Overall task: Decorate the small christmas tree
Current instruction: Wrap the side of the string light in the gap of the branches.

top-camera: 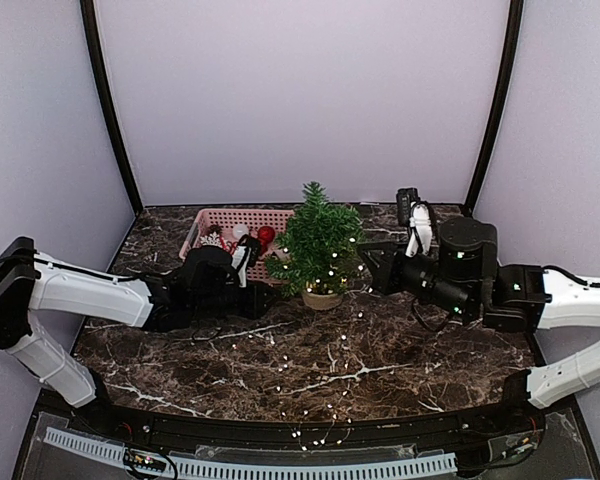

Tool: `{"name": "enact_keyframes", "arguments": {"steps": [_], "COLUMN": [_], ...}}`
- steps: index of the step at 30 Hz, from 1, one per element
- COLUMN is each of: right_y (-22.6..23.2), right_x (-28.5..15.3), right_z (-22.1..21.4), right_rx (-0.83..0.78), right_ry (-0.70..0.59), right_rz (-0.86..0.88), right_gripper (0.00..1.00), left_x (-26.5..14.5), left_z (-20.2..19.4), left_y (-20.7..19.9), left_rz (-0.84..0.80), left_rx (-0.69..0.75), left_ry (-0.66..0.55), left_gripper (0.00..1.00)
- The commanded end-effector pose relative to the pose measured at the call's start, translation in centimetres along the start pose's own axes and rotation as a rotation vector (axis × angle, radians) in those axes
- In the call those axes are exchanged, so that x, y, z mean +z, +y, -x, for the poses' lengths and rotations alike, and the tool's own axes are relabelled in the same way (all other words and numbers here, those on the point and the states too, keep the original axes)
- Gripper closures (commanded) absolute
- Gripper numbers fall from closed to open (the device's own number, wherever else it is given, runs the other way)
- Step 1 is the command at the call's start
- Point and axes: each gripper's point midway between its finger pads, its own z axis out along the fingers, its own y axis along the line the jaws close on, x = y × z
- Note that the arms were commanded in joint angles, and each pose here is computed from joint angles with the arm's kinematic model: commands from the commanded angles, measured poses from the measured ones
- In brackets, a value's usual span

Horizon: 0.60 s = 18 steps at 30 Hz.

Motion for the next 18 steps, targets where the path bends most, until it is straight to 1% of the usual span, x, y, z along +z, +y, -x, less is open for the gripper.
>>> {"name": "enact_keyframes", "arguments": {"steps": [1, 2, 3, 4, 5, 7, 10, 13, 18], "right_y": [-0.8, -0.9, -1.0, -1.3, -1.6, -1.4, 0.4, 2.2, 3.0], "right_x": [-0.6, -0.5, -0.5, -0.4, -0.3, -0.1, 0.0, -0.1, 0.3], "right_z": [1.3, 1.3, 1.2, 1.1, 1.0, 1.0, 2.1, 3.4, 4.5], "right_rx": [0.055, 0.057, 0.060, 0.062, 0.062, 0.065, 0.075, 0.082, 0.078], "right_ry": [-0.079, -0.082, -0.086, -0.088, -0.089, -0.092, -0.121, -0.154, -0.198], "right_rz": [-0.034, -0.035, -0.044, -0.059, -0.073, -0.070, 0.017, 0.099, 0.116], "right_gripper": [1.00, 1.00, 1.00, 1.00, 1.00, 1.00, 1.00, 1.00, 1.00], "left_x": [-1.4, -1.7, -2.4, -2.7, -3.5, -4.6, -5.8, -6.2, -5.8], "left_z": [2.2, 2.4, 3.1, 3.3, 4.2, 5.0, 6.2, 6.4, 6.3], "left_y": [-0.4, -0.5, -0.7, -1.0, -1.3, -2.7, -4.5, -6.3, -8.8], "left_rz": [0.007, 0.006, 0.011, 0.009, 0.020, 0.018, -0.007, -0.065, -0.175], "left_rx": [0.010, 0.012, 0.018, 0.027, 0.041, 0.082, 0.103, 0.096, 0.062], "left_ry": [-0.053, -0.062, -0.087, -0.098, -0.132, -0.169, -0.210, -0.224, -0.220], "left_gripper": [0.68, 0.66, 0.60, 0.57, 0.53, 0.48, 0.46, 0.47, 0.48]}}
